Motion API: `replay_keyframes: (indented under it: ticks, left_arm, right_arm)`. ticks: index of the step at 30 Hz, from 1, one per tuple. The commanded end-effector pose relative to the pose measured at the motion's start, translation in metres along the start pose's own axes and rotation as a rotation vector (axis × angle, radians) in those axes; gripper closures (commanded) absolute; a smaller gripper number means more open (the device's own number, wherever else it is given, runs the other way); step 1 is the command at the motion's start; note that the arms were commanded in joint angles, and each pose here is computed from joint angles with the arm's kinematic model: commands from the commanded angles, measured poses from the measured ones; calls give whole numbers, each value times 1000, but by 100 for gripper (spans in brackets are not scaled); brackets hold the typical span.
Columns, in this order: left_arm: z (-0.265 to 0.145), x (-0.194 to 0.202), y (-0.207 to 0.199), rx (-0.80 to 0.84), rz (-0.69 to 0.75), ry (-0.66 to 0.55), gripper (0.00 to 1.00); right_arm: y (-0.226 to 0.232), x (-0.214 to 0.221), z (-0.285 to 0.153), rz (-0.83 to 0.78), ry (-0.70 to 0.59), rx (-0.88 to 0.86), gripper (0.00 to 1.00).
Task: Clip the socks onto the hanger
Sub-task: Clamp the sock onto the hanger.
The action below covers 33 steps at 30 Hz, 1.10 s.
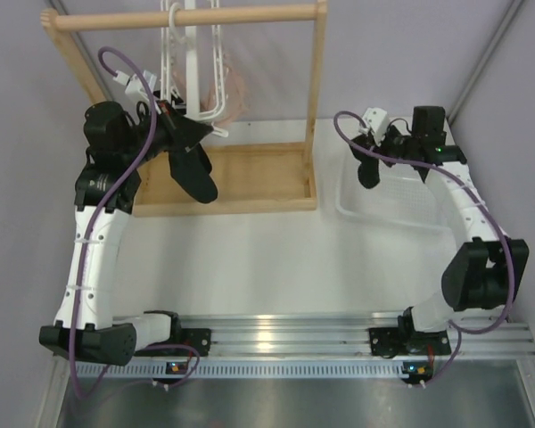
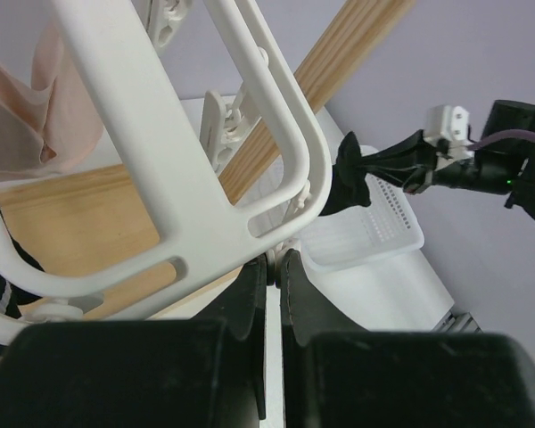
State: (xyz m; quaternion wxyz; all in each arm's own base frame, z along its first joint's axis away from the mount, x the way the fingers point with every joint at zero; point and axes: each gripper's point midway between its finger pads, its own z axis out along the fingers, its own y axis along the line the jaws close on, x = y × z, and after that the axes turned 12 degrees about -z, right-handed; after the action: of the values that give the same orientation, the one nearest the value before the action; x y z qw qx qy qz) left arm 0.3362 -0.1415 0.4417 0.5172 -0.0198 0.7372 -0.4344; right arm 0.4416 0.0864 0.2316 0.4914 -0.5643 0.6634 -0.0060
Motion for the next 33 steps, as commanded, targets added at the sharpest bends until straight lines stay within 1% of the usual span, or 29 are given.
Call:
replay_keyframes:
  ticks: [1, 5, 8, 10, 11, 13, 14, 20, 21, 23, 24, 29, 33]
  left_arm:
    - [-7, -24, -19, 55, 67, -95, 100]
    - [-8, -25, -22, 60, 68, -99, 100]
    - [-9, -25, -22, 62, 68, -101, 100]
    - [-9, -24, -22, 64, 68, -98, 100]
    - [-9, -24, -23, 66, 69, -98, 100]
    - [-9, -23, -24, 71, 68, -93, 100]
    - [-9, -22, -24, 76, 66, -86, 100]
    - [-9, -15, -24, 87, 54, -61, 100]
    - [-8, -13, -23, 92, 51, -50, 100]
    - [-8, -9, -23, 97, 45, -38, 100]
    - [-8, -8, -24, 102, 43, -32, 100]
    - [-8, -4, -23, 107, 30, -16, 100]
    - [-10, 0, -23, 108, 31, -8, 100]
  right_arm:
    - [-10, -66, -25, -130, -211, 24, 100]
    - [-2, -130, -46, -245, -339, 44, 100]
    - [28, -184, -48, -329, -460, -11, 100]
    - [40, -207, -51, -368, -509, -28, 100]
    - [55, -224, -49, -396, -547, -58, 100]
    - [66, -242, -48, -433, -572, -65, 100]
    - [80, -254, -43, -468, -596, -91, 100]
    - [108, -296, -22, -543, -641, -122, 100]
    - [104, -306, -23, -555, -653, -98, 100]
    - [114, -317, -14, -569, -670, -117, 100]
    - [111, -325, -14, -576, -675, -97, 100]
    - [122, -344, 0, -604, -698, -108, 100]
    - [118, -353, 1, -607, -710, -90, 100]
